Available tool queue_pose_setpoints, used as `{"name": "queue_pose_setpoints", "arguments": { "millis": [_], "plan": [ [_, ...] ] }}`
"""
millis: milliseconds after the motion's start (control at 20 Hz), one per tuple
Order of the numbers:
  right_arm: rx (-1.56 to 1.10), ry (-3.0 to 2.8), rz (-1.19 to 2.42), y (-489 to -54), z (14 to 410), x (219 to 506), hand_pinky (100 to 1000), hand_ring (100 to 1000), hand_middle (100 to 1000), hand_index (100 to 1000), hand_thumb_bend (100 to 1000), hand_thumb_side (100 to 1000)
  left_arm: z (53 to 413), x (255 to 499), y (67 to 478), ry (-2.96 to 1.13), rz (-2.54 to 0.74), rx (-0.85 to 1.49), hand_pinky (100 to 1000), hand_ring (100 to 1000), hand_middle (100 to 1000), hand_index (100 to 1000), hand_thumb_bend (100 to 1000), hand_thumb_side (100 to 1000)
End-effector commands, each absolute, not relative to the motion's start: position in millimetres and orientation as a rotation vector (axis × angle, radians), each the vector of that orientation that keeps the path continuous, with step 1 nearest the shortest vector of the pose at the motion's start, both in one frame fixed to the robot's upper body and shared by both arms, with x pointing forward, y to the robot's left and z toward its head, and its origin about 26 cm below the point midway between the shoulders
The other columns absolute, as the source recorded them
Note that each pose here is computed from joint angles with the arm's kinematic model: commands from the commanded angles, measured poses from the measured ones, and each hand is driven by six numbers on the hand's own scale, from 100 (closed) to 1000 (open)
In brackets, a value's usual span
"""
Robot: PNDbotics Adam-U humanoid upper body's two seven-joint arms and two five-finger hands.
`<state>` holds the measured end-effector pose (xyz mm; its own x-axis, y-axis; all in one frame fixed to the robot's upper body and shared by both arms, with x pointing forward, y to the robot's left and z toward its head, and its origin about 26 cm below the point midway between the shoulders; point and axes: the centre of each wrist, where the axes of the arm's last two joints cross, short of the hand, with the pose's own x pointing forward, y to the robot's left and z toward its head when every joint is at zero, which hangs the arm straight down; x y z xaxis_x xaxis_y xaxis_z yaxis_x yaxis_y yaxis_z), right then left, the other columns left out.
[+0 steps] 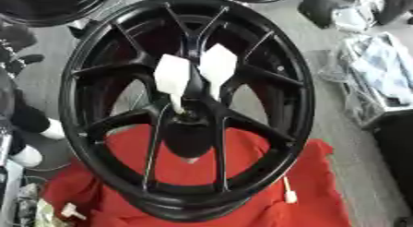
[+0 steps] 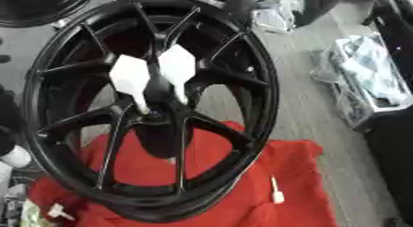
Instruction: Pull the pin out of the wheel hub.
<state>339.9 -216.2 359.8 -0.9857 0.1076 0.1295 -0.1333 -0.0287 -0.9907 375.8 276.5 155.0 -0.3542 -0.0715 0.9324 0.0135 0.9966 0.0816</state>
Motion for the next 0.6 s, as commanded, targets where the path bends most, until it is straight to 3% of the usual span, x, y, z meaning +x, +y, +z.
{"name": "queue_pose_setpoints", "arguments": {
  "millis": [50,350,600],
  "plan": [
    [-0.048,-1.994,2.304,-214,360,342,928,835,768,925,100,336,164,376,283,-1.955,-0.097,0.065,715,810,665,709,150,835],
    [-0.115,-1.949,2.401,-205,348,349,937,836,773,947,100,330,164,376,283,-1.953,-0.101,0.065,716,810,665,709,149,836],
    [-0.170,-1.904,2.473,-199,337,355,950,840,782,956,230,371,164,376,283,-1.952,-0.104,0.064,716,811,664,709,149,836]
  ]
}}
